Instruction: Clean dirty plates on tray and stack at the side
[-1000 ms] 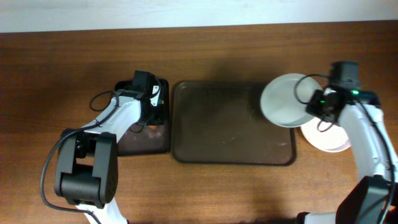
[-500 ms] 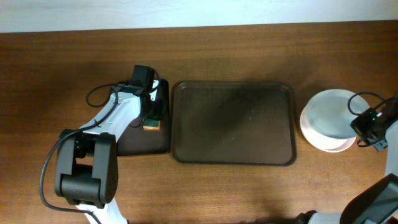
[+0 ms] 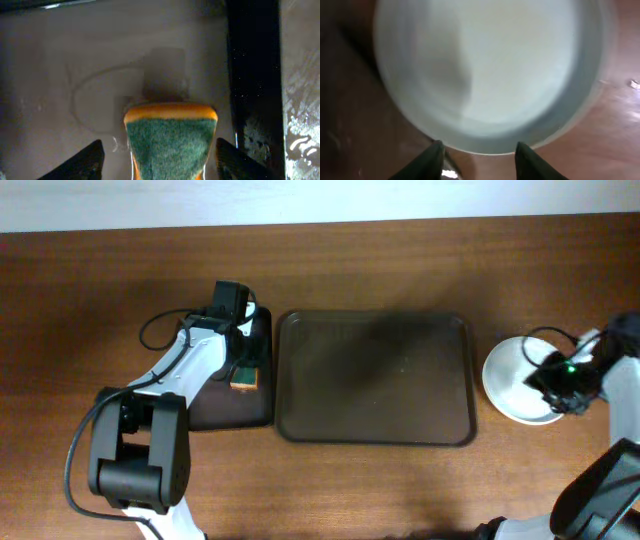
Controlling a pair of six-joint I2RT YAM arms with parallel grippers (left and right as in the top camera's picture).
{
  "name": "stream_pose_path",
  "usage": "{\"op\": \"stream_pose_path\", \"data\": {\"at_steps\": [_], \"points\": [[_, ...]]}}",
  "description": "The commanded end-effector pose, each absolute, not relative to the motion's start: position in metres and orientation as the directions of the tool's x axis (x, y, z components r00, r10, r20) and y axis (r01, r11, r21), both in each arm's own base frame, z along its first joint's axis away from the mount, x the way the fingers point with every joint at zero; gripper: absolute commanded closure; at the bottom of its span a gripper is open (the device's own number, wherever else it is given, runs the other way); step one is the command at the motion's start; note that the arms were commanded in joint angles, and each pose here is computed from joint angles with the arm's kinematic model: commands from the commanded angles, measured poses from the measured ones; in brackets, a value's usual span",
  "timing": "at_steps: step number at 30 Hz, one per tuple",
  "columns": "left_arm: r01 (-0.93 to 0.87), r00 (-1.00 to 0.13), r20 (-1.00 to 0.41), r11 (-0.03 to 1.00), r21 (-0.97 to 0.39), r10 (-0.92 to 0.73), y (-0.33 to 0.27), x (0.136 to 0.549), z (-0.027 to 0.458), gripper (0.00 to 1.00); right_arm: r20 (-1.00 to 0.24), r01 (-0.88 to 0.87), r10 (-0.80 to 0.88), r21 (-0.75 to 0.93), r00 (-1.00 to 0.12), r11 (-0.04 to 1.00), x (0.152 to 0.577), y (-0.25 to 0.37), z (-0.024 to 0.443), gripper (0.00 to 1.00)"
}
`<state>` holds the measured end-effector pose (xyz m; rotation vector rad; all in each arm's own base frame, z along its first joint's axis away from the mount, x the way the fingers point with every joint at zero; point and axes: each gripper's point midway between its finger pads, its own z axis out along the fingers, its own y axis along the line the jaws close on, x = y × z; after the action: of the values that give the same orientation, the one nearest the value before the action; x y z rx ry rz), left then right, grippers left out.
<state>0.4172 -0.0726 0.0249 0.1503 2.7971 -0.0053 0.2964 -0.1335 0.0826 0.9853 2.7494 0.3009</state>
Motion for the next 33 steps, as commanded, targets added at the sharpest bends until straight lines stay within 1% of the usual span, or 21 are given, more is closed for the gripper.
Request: {"op": "stream_pose_path", "data": {"at_steps": [1,2,4,5,8,9,10,11,13,14,15,16,17,18,19,20,22,26,28,30,33], "points": [[0.118,-0.940,-0.326,0.993,-0.028,0.102,-0.081,0.424,0.013,0.56,-0.197,0.460,0.519,0.279,-0.832,0.843,0.314,-0.102,0.100,0.53],[0.120,-0.939,-0.329,0.992,-0.037,0.102,-0.083,0.425,0.011,0.63,-0.198,0.429,0.488,0.278,-0.850,0.859,0.318,-0.091,0.100,0.53],[0.120,-0.935,-0.339,0.992,-0.036,0.101,-0.083,0.427,0.012,0.89,-0.205,0.375,0.434,0.272,-0.877,0.886,0.324,-0.072,0.100,0.54],[0.120,-0.935,-0.339,0.992,-0.036,0.101,-0.083,0.427,0.012,1.00,-0.209,0.349,0.409,0.272,-0.888,0.897,0.327,-0.064,0.100,0.54],[0.112,-0.929,-0.357,0.994,-0.019,0.098,-0.079,0.431,0.022,1.00,-0.235,0.264,0.329,0.267,-0.915,0.927,0.337,-0.038,0.102,0.54],[0.105,-0.923,-0.373,0.994,-0.009,0.094,-0.076,0.435,0.031,0.98,-0.244,0.245,0.311,0.267,-0.919,0.932,0.340,-0.032,0.102,0.54],[0.101,-0.916,-0.392,0.995,-0.011,0.089,-0.075,0.439,0.044,0.71,-0.256,0.220,0.289,0.267,-0.922,0.938,0.343,-0.026,0.104,0.54],[0.098,-0.906,-0.416,0.995,-0.013,0.084,-0.074,0.443,0.061,0.49,-0.277,0.177,0.249,0.260,-0.928,0.949,0.348,-0.020,0.107,0.54],[0.098,-0.874,-0.480,0.995,-0.018,0.077,-0.075,0.446,0.101,0.34,-0.357,0.028,0.112,0.233,-0.927,0.972,0.365,0.001,0.126,0.53],[0.089,-0.867,-0.495,0.996,-0.024,0.066,-0.074,0.445,0.110,0.28,-0.392,-0.027,0.063,0.220,-0.918,0.975,0.372,0.009,0.137,0.53],[0.064,-0.861,-0.507,0.997,-0.040,0.034,-0.074,0.442,0.121,0.25,-0.430,-0.081,0.014,0.202,-0.903,0.976,0.380,0.018,0.150,0.52],[0.039,-0.865,-0.502,0.998,-0.049,0.009,-0.070,0.437,0.127,0.18,-0.441,-0.098,-0.003,0.192,-0.898,0.976,0.383,0.023,0.156,0.50],[0.018,-0.872,-0.489,0.998,-0.057,-0.012,-0.067,0.431,0.129,0.08,-0.433,-0.106,-0.018,0.179,-0.901,0.978,0.381,0.026,0.160,0.48],[-0.013,-0.884,-0.466,0.998,-0.065,-0.042,-0.064,0.424,0.129,0.04,-0.423,-0.107,-0.026,0.169,-0.906,0.980,0.378,0.027,0.161,0.40],[-0.040,-0.904,-0.422,0.997,-0.065,-0.064,-0.058,0.411,0.127,0.03,-0.416,-0.112,-0.031,0.170,-0.909,0.979,0.374,0.029,0.162,0.17],[-0.071,-0.924,-0.372,0.996,-0.062,-0.089,-0.052,0.397,0.125,0.03,-0.399,-0.109,-0.031,0.173,-0.916,0.979,0.367,0.031,0.164,0.00],[-0.089,-0.943,-0.318,0.995,-0.050,-0.100,-0.045,0.376,0.129,0.03,-0.378,-0.105,-0.031,0.176,-0.925,0.979,0.355,0.031,0.168,0.01],[-0.084,-0.917,-0.386,0.994,-0.063,-0.102,-0.042,0.354,0.161,0.03,-0.388,-0.083,-0.011,0.169,-0.922,0.982,0.330,0.029,0.172,0.01],[-0.067,-0.894,-0.439,0.995,-0.069,-0.091,-0.039,0.333,0.173,0.00,-0.470,-0.091,-0.007,0.157,-0.882,0.983,0.316,0.028,0.182,0.01],[-0.047,-0.867,-0.493,0.996,-0.071,-0.076,-0.037,0.314,0.182,0.00,-0.541,-0.092,-0.008,0.128,-0.841,0.987,0.300,0.024,0.195,0.01],[-0.035,-0.763,-0.639,0.994,-0.105,-0.094,-0.031,0.272,0.207,0.00,-0.658,-0.079,-0.008,0.078,-0.753,0.994,0.267,0.017,0.221,0.01]]}}
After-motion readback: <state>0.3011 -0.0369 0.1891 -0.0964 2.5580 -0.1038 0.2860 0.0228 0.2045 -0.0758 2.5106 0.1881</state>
